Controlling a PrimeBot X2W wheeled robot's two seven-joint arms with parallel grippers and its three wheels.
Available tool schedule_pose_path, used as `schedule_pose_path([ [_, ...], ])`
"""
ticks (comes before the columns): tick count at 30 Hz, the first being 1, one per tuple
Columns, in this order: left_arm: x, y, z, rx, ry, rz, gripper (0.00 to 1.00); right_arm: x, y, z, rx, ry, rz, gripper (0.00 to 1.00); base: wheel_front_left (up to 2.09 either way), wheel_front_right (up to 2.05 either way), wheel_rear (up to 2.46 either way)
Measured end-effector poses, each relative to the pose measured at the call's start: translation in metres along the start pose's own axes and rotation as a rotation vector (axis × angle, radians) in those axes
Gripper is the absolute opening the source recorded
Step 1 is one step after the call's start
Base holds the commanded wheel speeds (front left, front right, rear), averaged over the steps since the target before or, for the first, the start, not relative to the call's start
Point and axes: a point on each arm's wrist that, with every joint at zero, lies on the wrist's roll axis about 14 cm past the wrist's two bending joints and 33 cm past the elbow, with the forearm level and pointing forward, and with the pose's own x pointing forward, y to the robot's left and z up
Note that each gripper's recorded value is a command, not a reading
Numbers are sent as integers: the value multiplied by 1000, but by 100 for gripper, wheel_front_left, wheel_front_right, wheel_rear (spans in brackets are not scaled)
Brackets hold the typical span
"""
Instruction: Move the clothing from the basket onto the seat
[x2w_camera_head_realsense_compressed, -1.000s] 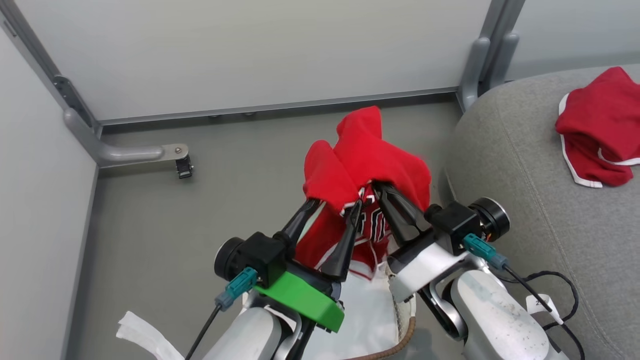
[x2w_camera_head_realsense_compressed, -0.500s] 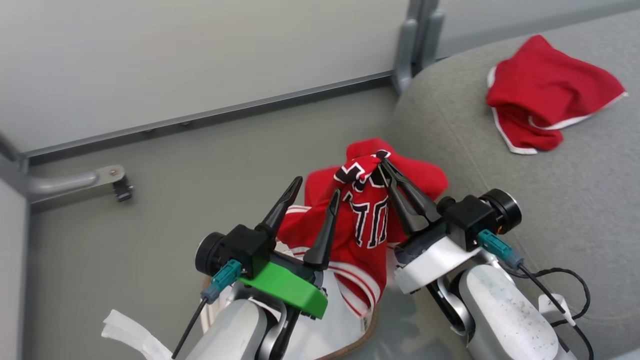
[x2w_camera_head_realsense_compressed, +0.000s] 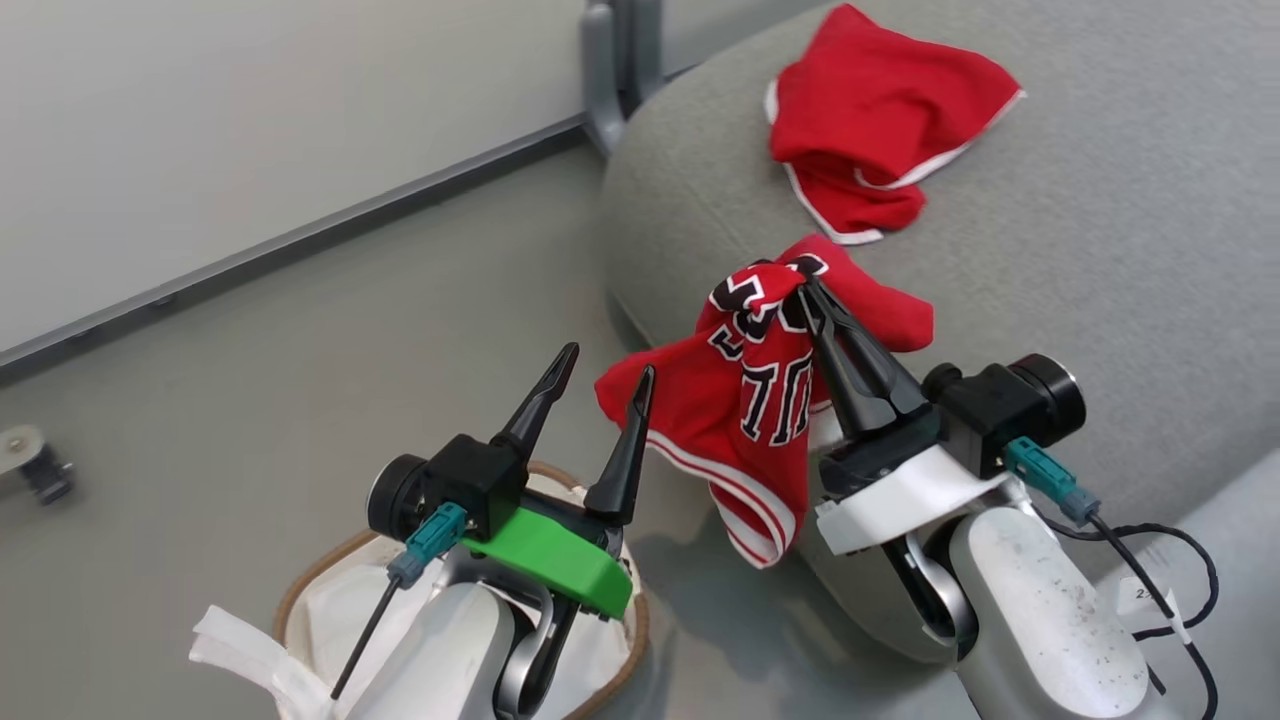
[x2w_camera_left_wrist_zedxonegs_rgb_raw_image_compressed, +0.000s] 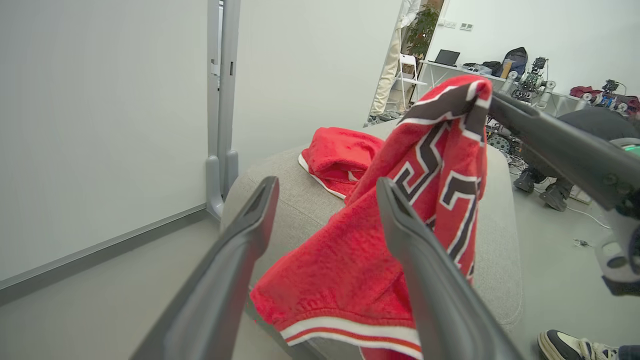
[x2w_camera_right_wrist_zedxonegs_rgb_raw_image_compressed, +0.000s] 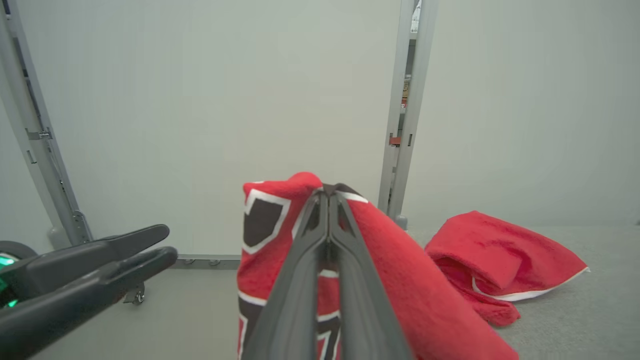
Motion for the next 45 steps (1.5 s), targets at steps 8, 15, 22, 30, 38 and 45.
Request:
schedule_pose_path([
  [8,23,-21,-22,-27,41,-104,100,-10,-53,11,-95,-1,-139,0,0,0,0],
  [15,32,-12,-49,-56,90,-118,100,11,-110,33,-239,-33,-222,0,0,0,0],
  [22,32,18,-71,-64,124,-74,100,53,-153,48,-386,-54,-246,0,0,0,0],
  [30,26,55,-80,-69,124,1,100,101,-188,40,-492,-28,-261,0,0,0,0],
  [38,13,100,-78,-54,105,117,100,122,-233,-17,-545,120,-342,0,0,0,0],
  [45,-12,138,-87,-53,125,240,100,116,-246,-104,-521,321,-374,0,0,0,0],
])
